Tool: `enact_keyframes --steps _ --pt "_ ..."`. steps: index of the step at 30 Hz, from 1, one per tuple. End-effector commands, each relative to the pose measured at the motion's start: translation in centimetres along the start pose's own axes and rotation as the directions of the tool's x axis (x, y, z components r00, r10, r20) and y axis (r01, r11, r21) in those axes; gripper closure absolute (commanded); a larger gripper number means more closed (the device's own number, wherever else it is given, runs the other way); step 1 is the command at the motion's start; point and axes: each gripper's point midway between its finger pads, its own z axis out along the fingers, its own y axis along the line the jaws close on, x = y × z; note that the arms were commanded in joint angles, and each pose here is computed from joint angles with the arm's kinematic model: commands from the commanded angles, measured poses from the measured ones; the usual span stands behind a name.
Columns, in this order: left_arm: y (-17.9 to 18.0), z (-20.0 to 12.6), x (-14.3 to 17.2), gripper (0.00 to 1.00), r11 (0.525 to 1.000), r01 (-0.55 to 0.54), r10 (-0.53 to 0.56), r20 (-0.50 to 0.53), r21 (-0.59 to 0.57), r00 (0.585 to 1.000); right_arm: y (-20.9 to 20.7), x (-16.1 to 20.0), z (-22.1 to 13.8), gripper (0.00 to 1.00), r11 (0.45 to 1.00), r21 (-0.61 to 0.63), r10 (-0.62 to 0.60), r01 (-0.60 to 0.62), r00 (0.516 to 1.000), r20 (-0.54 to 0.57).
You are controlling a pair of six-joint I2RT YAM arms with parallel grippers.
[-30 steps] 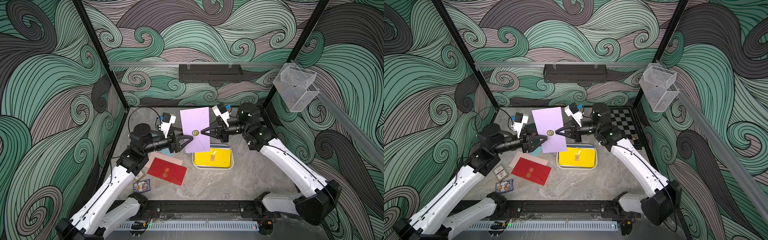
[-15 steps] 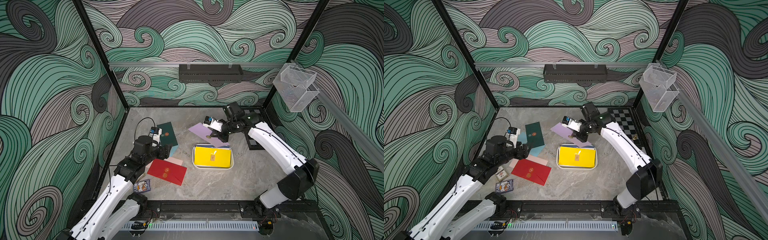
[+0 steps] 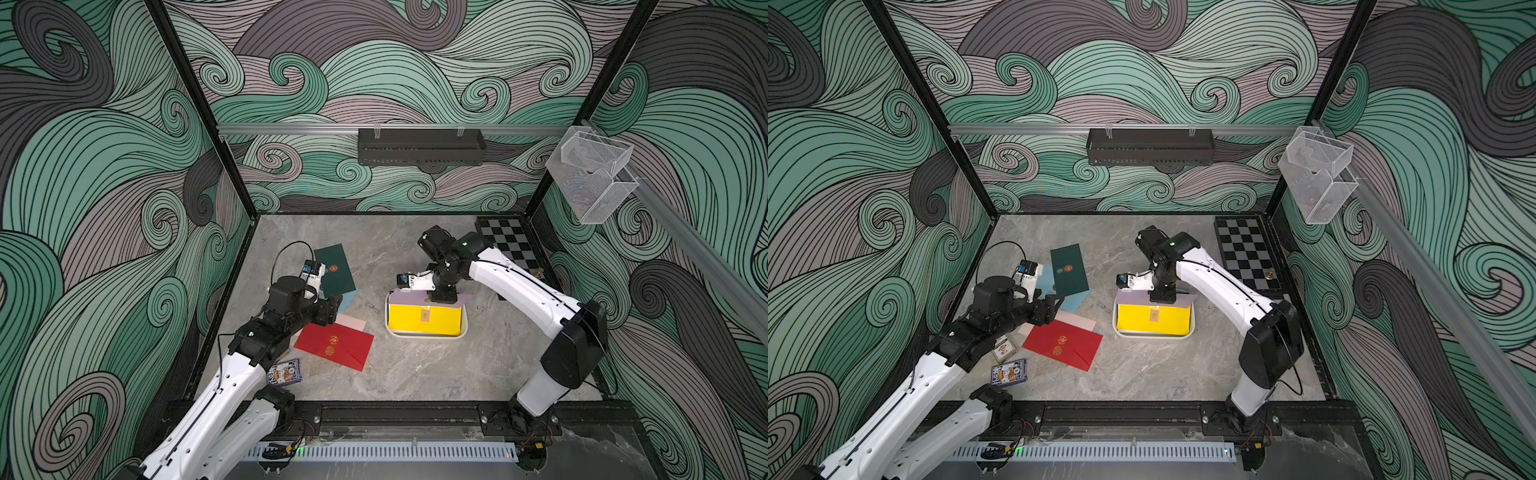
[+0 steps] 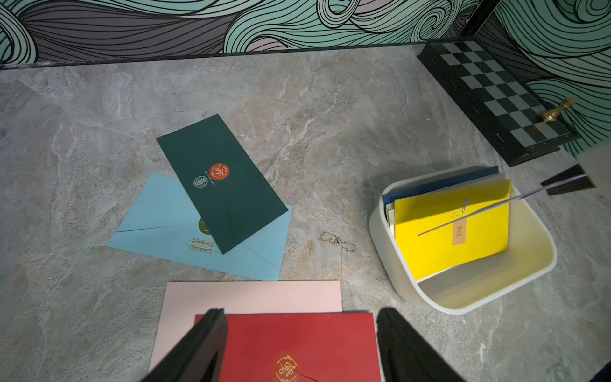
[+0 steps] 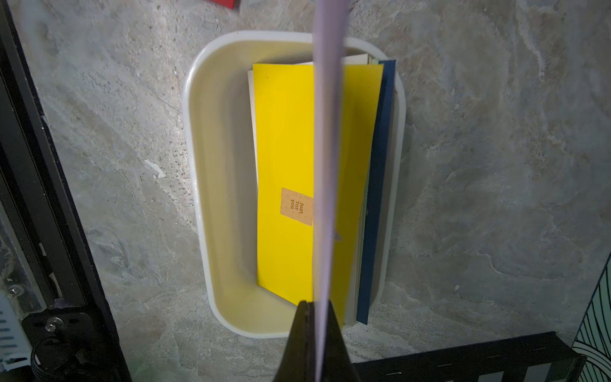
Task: Put the sealed envelopes into the storage box
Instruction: Place the envelope in the storage box.
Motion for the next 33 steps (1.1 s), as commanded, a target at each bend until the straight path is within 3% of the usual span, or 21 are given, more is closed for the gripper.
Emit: enact_keyframes --steps 1,10,22,28,33 --pt "0.2 -0.5 -0.2 0.25 1.000 -0.025 0.025 0.016 -0.009 1.000 0.8 0.7 1.2 1.00 0.998 -0.049 -0.033 0.030 0.998 -0.052" --pt "0.2 -0.4 0.1 0.25 0.999 -0.033 0.033 0.006 -0.006 0.999 1.3 0.2 3.5 0.99 0.993 -0.111 -0.049 0.039 0.995 -0.087" --pt "0.2 -0.5 0.1 0.25 1.000 -0.028 0.028 0.006 -0.007 1.000 1.1 -0.7 4.1 0.73 0.993 -0.119 -0.022 0.011 0.996 -0.091" --pt "0.2 -0.4 -0.1 0.25 1.000 -0.019 0.019 0.008 -0.006 1.000 -0.2 -0.9 3.3 0.73 0.992 -0.092 0.075 -0.081 0.995 -0.065" --pt "0.1 -0.1 0.1 0.25 1.000 -0.015 0.015 -0.006 -0.001 1.000 0.1 -0.4 3.5 0.85 0.985 -0.131 0.107 -0.112 0.993 -0.042"
